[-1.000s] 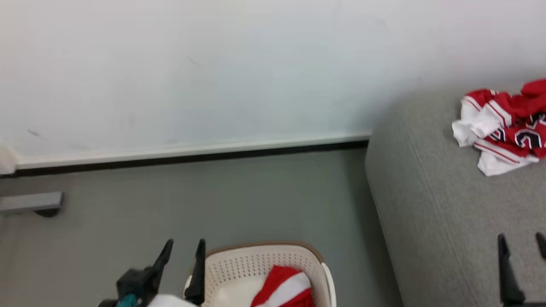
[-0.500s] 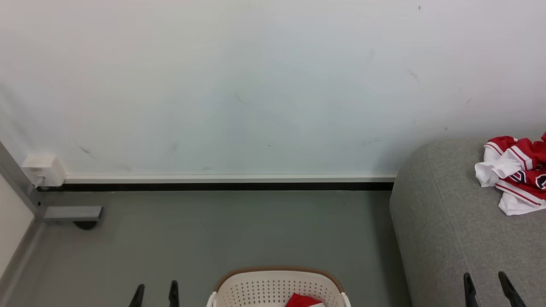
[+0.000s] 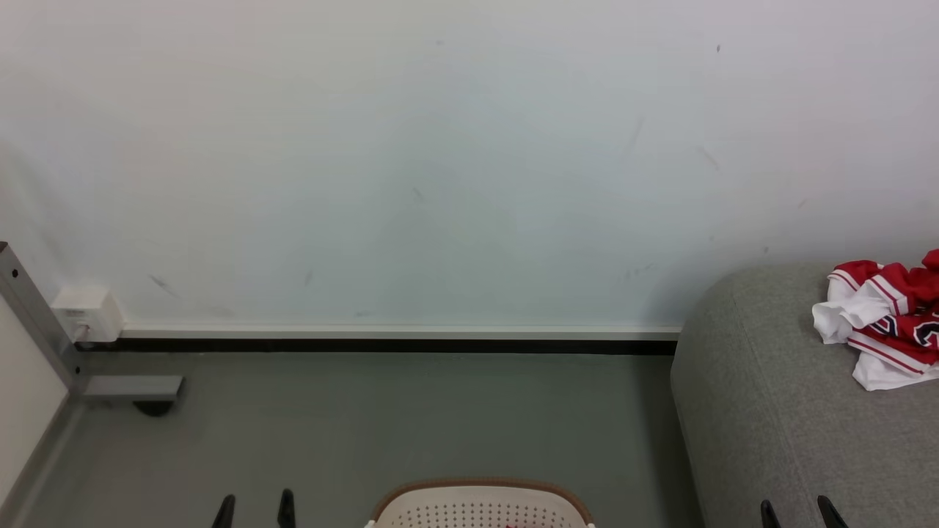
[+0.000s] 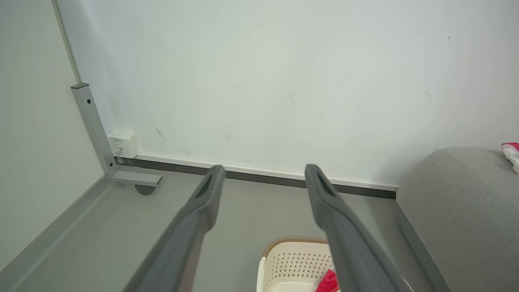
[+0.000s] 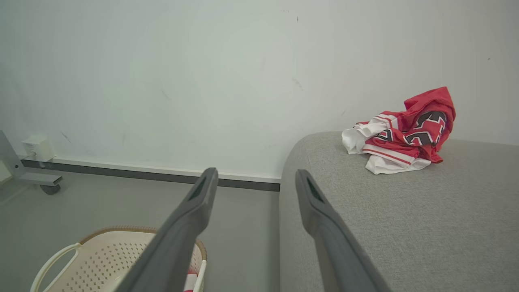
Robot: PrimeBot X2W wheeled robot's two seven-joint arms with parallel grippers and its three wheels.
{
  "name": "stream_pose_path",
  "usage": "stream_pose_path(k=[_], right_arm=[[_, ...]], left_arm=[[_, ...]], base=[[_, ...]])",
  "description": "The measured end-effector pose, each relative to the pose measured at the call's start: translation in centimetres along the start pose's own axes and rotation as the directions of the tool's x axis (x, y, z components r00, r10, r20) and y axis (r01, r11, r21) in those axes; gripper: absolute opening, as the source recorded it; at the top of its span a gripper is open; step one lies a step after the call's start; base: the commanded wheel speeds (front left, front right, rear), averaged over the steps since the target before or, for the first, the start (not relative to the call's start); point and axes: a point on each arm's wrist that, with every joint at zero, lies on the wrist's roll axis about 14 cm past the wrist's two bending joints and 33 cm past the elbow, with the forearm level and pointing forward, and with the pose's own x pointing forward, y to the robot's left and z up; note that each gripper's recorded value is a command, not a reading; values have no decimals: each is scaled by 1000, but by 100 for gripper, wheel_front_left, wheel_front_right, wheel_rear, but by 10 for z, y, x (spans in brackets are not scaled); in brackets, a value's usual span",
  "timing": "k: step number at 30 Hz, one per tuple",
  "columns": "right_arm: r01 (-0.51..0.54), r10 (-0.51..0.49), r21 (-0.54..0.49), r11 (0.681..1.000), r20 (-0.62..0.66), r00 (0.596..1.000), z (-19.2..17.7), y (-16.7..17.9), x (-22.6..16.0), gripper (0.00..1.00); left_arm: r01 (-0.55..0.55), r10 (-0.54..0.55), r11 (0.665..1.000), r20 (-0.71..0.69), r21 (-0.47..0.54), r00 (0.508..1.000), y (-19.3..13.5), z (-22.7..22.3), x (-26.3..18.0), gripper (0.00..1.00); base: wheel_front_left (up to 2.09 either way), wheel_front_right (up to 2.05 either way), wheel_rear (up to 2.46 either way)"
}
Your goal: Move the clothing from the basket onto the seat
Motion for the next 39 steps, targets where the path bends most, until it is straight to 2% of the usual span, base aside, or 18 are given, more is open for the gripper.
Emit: stream_pose_path(k=[39], right_arm=[[11, -11, 24, 1000, 8, 1000, 2, -2, -1, 100]], left_arm=[[23, -23, 1000, -18, -1, 1000, -5, -8, 0, 100]], base=[[0, 0, 0]])
